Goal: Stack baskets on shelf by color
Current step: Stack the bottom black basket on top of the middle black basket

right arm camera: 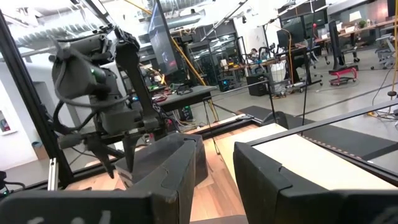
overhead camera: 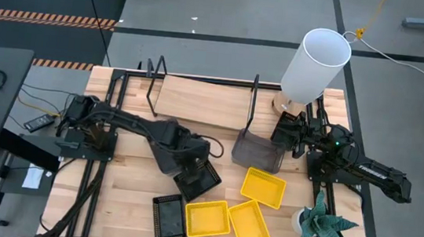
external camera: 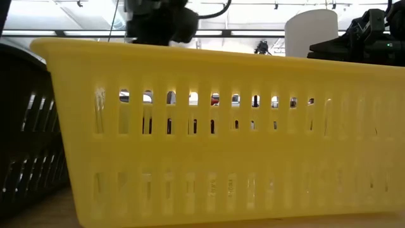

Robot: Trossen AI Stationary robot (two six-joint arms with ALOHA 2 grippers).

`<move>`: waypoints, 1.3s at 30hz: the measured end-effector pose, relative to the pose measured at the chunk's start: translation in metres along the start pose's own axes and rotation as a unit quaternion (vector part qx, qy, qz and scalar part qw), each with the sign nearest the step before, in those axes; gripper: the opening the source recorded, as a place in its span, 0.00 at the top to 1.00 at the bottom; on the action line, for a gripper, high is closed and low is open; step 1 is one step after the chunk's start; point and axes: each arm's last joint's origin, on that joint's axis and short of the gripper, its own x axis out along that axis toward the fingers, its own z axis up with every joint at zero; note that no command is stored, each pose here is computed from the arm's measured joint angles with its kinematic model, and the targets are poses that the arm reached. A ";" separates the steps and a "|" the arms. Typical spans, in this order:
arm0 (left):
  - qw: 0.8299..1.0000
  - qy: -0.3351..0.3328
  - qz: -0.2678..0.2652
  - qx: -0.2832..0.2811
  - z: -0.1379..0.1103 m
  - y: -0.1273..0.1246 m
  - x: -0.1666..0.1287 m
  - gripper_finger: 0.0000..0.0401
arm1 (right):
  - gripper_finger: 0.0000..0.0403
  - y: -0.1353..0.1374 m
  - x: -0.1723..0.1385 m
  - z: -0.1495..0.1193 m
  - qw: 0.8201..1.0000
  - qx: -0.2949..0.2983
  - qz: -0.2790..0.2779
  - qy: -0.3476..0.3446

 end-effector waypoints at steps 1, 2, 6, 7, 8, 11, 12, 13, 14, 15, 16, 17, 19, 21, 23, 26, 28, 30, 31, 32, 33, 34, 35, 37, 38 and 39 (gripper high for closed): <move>1.000 -0.018 -0.012 0.010 0.004 -0.001 0.000 0.57 | 0.71 0.000 0.000 0.000 1.000 0.000 0.000 0.000; 0.999 -0.038 -0.024 0.023 0.009 -0.003 0.000 0.57 | 0.71 0.000 0.000 0.000 1.000 0.000 0.000 0.000; 0.985 -0.120 -0.062 0.104 0.025 -0.009 -0.004 0.57 | 0.71 0.000 0.000 0.000 1.000 0.000 0.000 0.000; 0.979 -0.140 -0.067 0.129 0.028 -0.011 -0.005 0.57 | 0.71 0.000 0.000 0.000 1.000 0.000 0.000 0.000; 0.972 -0.160 -0.072 0.157 0.032 -0.013 -0.006 0.57 | 0.71 0.000 0.000 0.000 1.000 0.000 0.000 0.000; 0.950 -0.210 -0.078 0.216 0.039 -0.019 -0.010 0.57 | 0.71 0.000 0.000 0.000 1.000 0.000 0.000 0.000; 0.947 -0.222 -0.078 0.217 0.040 -0.020 -0.011 0.57 | 0.71 0.000 0.000 0.000 1.000 0.000 0.000 0.000; 0.946 -0.232 -0.079 0.213 0.042 -0.021 -0.012 0.57 | 0.71 0.000 0.000 0.000 1.000 0.000 0.000 0.000; 0.945 -0.240 -0.084 0.207 0.043 -0.022 -0.013 0.57 | 0.71 0.000 0.000 0.000 1.000 0.000 0.000 0.000; 0.943 -0.247 -0.088 0.204 0.044 -0.023 -0.014 0.57 | 0.71 0.000 0.000 0.000 1.000 0.000 0.000 0.000; 0.941 -0.253 -0.090 0.203 0.045 -0.023 -0.014 0.57 | 0.71 0.000 0.000 0.000 1.000 0.000 0.000 0.000; 0.940 -0.259 -0.090 0.203 0.046 -0.023 -0.015 0.57 | 0.71 0.000 0.000 0.000 1.000 0.000 0.000 0.000; 0.934 -0.277 -0.087 0.208 0.050 -0.023 -0.017 0.57 | 0.71 0.000 0.000 0.000 1.000 0.000 0.000 0.000; 0.923 -0.302 -0.083 0.222 0.053 -0.024 -0.019 0.57 | 0.71 0.000 0.000 0.000 1.000 0.000 0.000 0.000; 0.915 -0.320 -0.080 0.233 0.055 -0.027 -0.021 0.57 | 0.71 0.000 0.000 0.000 1.000 0.000 0.000 0.000; 0.908 -0.329 -0.074 0.249 0.054 -0.029 -0.022 0.57 | 0.71 0.000 0.000 0.000 1.000 0.000 0.000 0.000; 0.910 -0.330 -0.056 0.243 0.053 -0.029 -0.021 0.57 | 0.71 0.000 0.000 0.000 1.000 0.000 0.000 0.000; 0.917 -0.333 -0.046 0.213 0.055 -0.026 -0.021 0.57 | 0.71 0.000 0.000 0.000 1.000 0.000 0.000 0.000; 0.921 -0.332 -0.050 0.195 0.057 -0.023 -0.021 0.58 | 0.71 0.000 0.000 0.000 1.000 0.000 0.000 0.000; 0.926 -0.327 -0.059 0.179 0.059 -0.020 -0.021 0.59 | 0.71 0.000 0.000 0.000 1.000 0.000 0.000 0.000; 0.931 -0.317 -0.072 0.167 0.060 -0.017 -0.020 0.60 | 0.71 0.000 0.000 0.000 1.000 0.000 0.000 0.000; 0.936 -0.301 -0.086 0.159 0.060 -0.015 -0.019 0.61 | 0.71 0.000 0.000 0.000 1.000 0.000 0.000 0.000; 0.941 -0.284 -0.096 0.156 0.058 -0.013 -0.017 0.63 | 0.71 0.000 0.000 0.000 1.000 0.000 0.000 0.000; 0.948 -0.247 -0.113 0.167 0.052 -0.014 -0.014 0.66 | 0.71 0.000 0.000 0.000 1.000 0.000 0.000 0.000; 0.950 -0.226 -0.122 0.178 0.047 -0.017 -0.013 0.67 | 0.71 0.000 0.000 0.000 1.000 0.000 0.000 0.000; 0.952 -0.204 -0.129 0.188 0.041 -0.020 -0.012 0.68 | 0.71 0.000 0.000 0.000 1.000 0.000 0.000 0.000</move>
